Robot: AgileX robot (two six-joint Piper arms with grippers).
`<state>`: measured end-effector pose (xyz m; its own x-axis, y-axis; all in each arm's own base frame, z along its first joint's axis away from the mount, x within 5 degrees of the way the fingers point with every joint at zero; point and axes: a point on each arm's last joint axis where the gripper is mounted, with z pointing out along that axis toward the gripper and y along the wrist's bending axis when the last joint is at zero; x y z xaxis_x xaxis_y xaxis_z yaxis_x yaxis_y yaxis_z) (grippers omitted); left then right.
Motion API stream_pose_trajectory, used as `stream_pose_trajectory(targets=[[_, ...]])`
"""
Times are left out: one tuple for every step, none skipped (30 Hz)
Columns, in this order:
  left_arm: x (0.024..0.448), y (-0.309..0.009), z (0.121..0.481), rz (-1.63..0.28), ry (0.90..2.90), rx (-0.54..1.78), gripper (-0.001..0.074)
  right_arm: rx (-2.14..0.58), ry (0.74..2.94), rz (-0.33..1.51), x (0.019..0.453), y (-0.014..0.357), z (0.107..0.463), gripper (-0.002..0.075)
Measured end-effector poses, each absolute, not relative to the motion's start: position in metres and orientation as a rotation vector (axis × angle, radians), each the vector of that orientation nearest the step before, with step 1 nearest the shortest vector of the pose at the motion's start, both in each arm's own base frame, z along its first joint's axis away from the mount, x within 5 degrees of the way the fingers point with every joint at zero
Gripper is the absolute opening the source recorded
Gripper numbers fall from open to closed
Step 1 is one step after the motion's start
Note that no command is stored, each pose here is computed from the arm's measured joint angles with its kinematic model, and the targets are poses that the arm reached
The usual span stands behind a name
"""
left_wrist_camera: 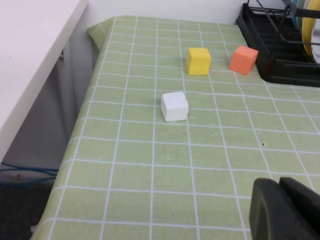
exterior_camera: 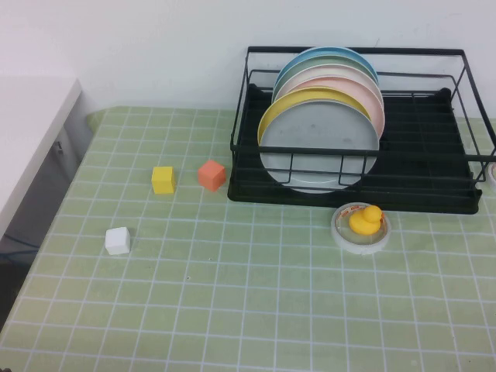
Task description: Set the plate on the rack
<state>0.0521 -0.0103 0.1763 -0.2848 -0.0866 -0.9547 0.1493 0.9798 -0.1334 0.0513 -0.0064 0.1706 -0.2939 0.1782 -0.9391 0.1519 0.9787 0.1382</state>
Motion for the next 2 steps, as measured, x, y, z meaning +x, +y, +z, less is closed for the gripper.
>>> stream_pose_trajectory(targets=[[0.0521,-0.0103,0.1763,-0.229,1.846,0.046,-0.0002,0.242,1.875,0.028,0.0513,-0.0064,0.1706,-0.0002],[0.0521,-0.0103,0.1763,-0.229,1.846,0.046,-0.0002,0.242,1.876,0.028,0.0513,-0.0064,0.1706,-0.0002]])
